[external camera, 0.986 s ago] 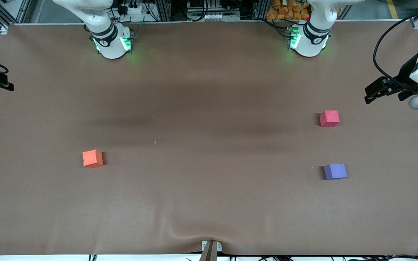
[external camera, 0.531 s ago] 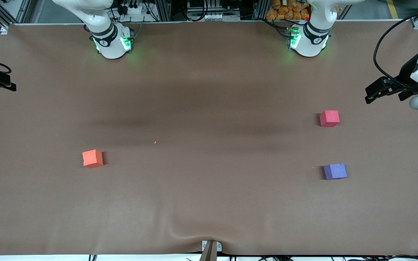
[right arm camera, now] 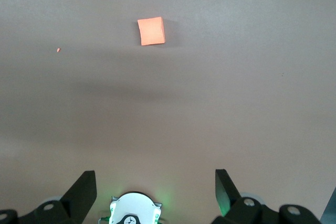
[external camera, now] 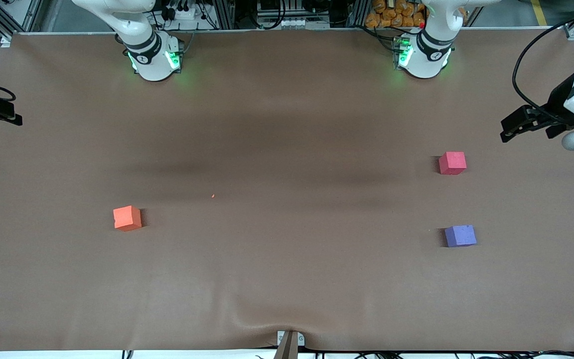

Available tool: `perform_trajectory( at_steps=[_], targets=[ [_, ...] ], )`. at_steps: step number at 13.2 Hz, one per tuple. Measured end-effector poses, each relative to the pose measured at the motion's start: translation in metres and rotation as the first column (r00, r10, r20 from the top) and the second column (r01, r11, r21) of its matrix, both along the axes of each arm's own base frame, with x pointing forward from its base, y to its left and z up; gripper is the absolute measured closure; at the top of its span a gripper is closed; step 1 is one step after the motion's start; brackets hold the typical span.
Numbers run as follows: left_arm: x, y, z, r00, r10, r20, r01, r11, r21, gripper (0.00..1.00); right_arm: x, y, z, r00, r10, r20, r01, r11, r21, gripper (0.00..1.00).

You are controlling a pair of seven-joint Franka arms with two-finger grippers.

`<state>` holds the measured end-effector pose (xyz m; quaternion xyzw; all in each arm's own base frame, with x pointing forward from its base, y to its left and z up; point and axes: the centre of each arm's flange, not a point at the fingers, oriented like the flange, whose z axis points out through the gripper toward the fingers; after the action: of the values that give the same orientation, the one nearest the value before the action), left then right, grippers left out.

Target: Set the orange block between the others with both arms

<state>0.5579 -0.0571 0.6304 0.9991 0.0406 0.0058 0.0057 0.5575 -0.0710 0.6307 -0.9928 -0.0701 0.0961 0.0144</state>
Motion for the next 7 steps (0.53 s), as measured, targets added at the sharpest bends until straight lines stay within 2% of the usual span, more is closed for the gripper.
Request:
perform_trajectory(
  at_steps=[4,7],
  targets=[
    [-0.002,0.000,-0.004,1.000,0.001,-0.026,-0.001,1.000,-0.006,0.00,0.006,0.001,-0.004,1.000,0.003,0.011,-0.003,1.000,-0.002,0.00],
    [0.001,0.003,-0.011,0.999,0.006,-0.040,-0.006,1.000,-0.006,0.00,0.026,0.018,-0.024,0.999,0.037,0.029,-0.037,0.999,-0.005,0.00]
  ],
)
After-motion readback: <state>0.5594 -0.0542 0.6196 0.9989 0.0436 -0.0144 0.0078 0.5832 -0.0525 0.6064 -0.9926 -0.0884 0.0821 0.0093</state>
